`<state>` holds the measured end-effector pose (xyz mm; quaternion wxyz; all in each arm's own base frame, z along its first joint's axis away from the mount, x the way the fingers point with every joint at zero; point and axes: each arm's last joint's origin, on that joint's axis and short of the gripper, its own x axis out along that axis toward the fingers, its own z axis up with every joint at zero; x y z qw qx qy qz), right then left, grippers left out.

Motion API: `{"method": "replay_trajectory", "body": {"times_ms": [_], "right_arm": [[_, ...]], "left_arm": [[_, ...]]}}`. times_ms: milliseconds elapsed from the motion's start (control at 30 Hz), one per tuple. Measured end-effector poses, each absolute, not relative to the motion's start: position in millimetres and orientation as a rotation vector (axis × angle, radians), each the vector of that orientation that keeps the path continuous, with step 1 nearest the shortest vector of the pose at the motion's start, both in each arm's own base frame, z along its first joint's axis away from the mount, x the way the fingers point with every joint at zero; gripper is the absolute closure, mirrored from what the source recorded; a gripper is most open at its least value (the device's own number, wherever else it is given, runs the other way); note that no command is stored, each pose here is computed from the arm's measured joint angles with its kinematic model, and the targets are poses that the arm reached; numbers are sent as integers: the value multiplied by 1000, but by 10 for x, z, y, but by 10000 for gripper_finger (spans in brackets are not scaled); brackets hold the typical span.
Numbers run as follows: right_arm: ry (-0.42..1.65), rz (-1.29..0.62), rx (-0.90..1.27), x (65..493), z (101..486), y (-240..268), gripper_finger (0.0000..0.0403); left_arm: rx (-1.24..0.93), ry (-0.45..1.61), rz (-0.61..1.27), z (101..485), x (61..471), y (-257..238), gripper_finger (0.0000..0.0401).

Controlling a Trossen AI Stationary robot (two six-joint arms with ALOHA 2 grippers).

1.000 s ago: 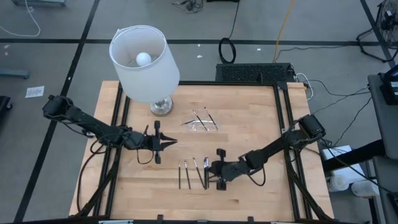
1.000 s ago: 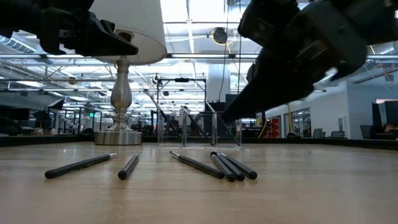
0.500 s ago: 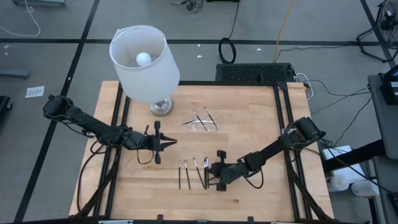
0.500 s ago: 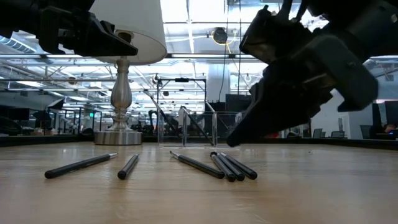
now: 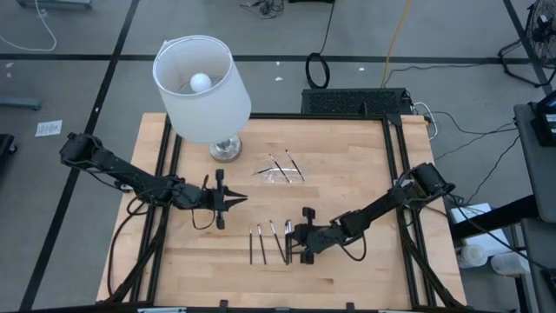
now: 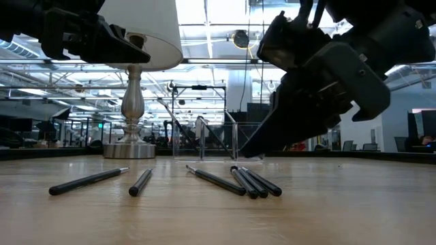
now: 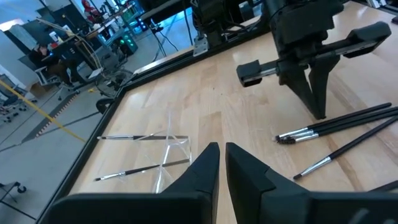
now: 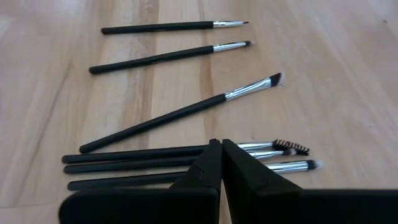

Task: Put items in baskets/containers
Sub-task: Put the black eyeshadow brush into the transparent organizer

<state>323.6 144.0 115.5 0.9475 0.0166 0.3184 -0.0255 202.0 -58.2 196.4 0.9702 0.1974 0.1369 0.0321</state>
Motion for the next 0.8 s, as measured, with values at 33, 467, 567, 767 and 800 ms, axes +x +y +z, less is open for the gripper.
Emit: {"method": "replay_trajectory", "body": {"times_ms": [33, 467, 567, 767, 800], "right_arm": [[648, -52, 35, 3237, 1155, 1439, 403], [677, -85, 50, 3261, 1083, 1362, 403], [687, -94, 64, 3254, 1079, 1359, 403], [712, -107, 70, 3236, 1059, 1351, 403], [719, -110, 71, 3232, 1055, 1349, 403]], "left_arm": [[399, 277, 65, 1964, 2020, -582, 364], [389, 276, 67, 1964, 2020, -582, 364], [385, 276, 67, 1964, 2020, -582, 364], [385, 277, 67, 1963, 2020, -582, 364], [385, 277, 67, 1963, 2020, -582, 364]]}}
